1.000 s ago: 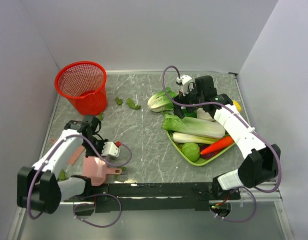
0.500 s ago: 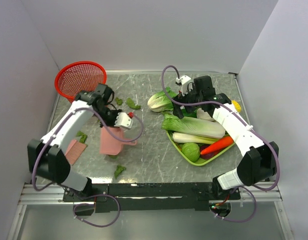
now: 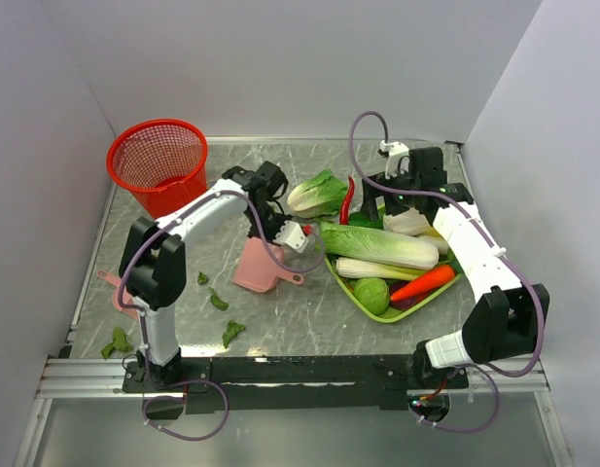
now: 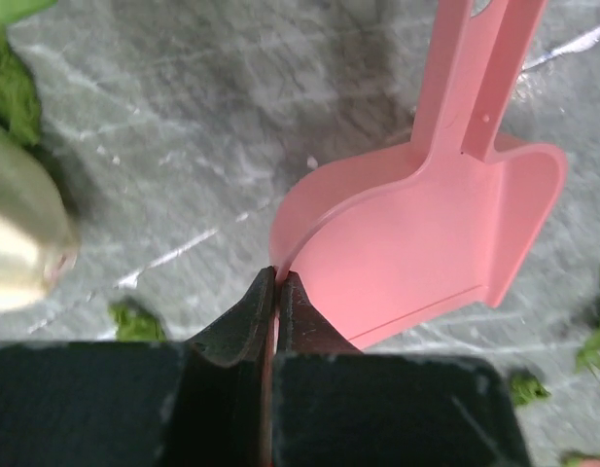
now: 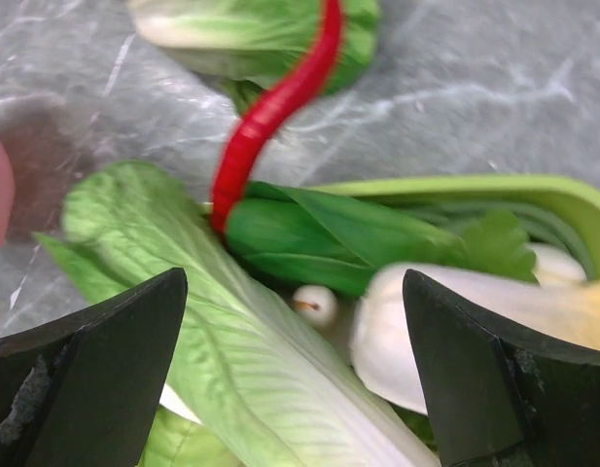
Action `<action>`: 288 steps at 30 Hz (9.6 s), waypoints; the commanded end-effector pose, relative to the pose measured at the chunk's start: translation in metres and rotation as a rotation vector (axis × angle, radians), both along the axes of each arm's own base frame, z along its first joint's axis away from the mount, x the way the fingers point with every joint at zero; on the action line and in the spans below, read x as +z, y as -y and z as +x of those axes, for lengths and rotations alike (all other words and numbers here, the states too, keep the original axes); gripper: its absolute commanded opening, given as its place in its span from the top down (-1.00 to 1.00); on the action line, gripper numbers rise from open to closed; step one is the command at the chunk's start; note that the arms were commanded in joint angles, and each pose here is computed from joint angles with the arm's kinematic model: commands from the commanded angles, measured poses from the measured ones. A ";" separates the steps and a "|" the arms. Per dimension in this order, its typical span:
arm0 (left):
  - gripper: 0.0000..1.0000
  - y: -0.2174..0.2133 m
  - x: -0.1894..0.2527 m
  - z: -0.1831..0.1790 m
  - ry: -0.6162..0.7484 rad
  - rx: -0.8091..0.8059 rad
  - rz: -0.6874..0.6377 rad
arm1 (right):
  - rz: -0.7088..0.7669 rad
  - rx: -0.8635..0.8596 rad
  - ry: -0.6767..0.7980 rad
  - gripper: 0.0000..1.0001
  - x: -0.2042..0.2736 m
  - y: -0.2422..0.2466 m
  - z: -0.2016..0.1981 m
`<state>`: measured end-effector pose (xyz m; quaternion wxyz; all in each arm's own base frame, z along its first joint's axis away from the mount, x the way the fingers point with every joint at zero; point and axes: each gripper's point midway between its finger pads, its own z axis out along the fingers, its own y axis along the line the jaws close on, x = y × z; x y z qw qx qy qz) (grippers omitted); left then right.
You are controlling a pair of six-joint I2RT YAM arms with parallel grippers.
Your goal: Sweep away the paper scraps from the table
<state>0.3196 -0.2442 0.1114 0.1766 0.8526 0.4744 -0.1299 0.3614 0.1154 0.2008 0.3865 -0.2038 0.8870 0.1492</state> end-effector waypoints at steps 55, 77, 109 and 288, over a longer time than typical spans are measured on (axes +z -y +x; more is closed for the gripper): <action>0.35 -0.422 -0.031 -0.087 -0.084 0.830 0.442 | 0.080 0.136 -0.050 -0.99 0.012 -0.039 -0.005; -0.17 -0.431 -0.032 -0.066 0.074 0.731 0.343 | 0.038 0.149 -0.073 -0.99 -0.010 -0.043 -0.012; -0.22 -0.440 -0.089 -0.067 0.034 0.452 0.383 | -0.084 0.180 -0.052 -0.99 -0.028 -0.031 -0.029; -0.65 -0.036 0.223 0.017 -0.811 0.871 -1.154 | 0.841 0.675 -0.206 1.00 0.127 -0.135 -0.026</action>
